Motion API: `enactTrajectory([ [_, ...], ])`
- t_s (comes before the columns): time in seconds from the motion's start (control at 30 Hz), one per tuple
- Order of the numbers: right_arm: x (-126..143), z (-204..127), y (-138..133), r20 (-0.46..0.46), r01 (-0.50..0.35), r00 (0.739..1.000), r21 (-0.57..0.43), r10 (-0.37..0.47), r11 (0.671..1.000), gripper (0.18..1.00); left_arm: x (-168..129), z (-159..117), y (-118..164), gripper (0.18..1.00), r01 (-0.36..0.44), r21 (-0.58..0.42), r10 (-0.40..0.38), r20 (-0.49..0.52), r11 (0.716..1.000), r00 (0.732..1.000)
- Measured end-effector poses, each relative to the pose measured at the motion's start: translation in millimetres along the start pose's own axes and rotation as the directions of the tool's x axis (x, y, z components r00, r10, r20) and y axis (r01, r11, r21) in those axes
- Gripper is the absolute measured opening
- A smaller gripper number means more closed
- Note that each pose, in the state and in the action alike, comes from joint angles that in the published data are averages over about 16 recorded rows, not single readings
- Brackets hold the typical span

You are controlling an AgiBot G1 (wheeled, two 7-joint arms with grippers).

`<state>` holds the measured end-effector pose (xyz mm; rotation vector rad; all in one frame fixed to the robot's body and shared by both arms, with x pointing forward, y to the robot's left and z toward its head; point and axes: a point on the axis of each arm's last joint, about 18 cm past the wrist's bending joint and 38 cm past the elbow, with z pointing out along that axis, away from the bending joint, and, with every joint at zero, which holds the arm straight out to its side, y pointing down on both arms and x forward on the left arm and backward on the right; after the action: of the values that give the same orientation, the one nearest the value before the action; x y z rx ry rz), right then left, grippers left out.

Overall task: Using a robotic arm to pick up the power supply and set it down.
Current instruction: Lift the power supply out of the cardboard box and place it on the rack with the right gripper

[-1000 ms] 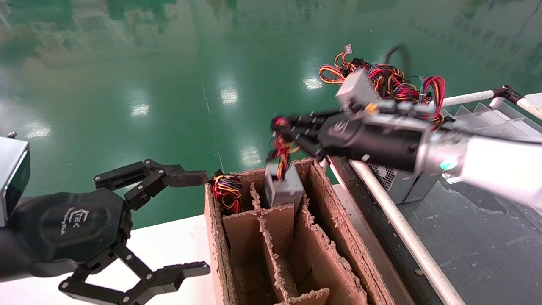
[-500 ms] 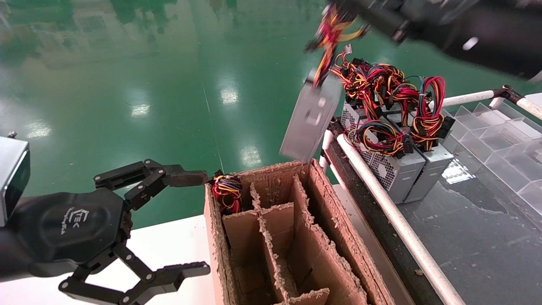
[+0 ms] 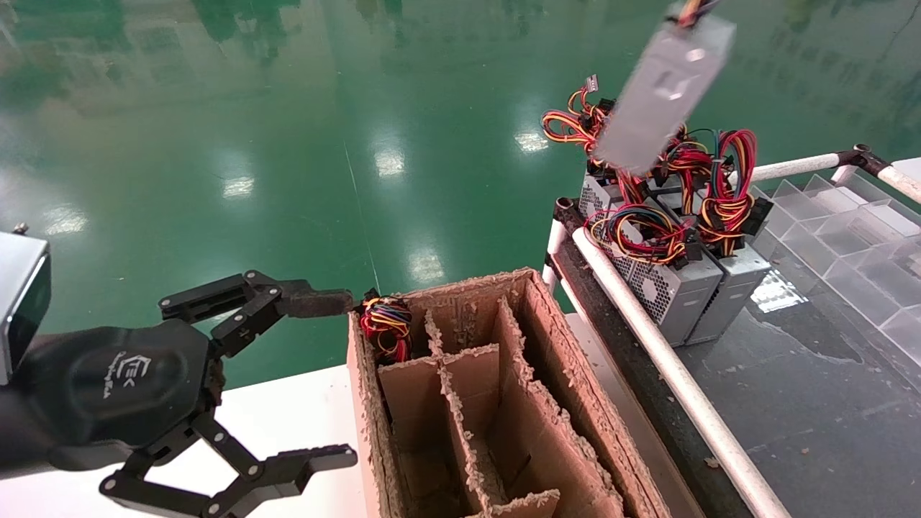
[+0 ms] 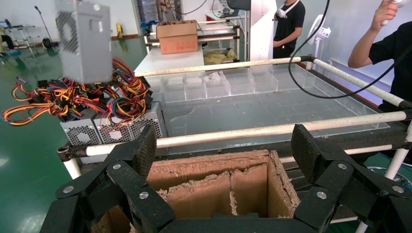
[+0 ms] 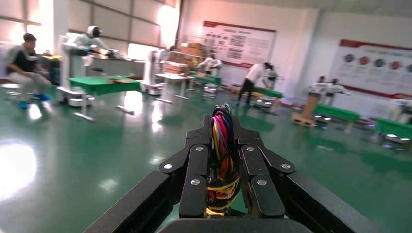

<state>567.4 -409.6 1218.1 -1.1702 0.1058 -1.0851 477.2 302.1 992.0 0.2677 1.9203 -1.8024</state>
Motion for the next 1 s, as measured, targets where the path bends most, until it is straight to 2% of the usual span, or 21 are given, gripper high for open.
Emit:
enactTrajectory([
  [0.23,27,-49,-16,-0.104,0.042,0.994,-0.019,-0.044,0.999,0.259,0,0,0,1.001,0.000,0.000,0.000,0.000,1.000,1.000],
  [0.47,43,-102,-17,-0.187,0.051,0.980,-0.069,-0.063,0.996,0.257,0,0,0,1.001,0.000,0.000,0.000,0.000,1.000,1.000],
  [0.77,46,-162,0,-0.240,0.022,0.969,-0.169,-0.063,0.985,0.254,0,0,0,1.001,0.000,0.000,0.000,0.000,1.000,1.000],
  [1.0,41,-191,23,-0.246,-0.010,0.968,-0.256,-0.055,0.967,0.252,0,0,0,1.001,0.000,0.000,0.000,0.000,1.000,1.000],
])
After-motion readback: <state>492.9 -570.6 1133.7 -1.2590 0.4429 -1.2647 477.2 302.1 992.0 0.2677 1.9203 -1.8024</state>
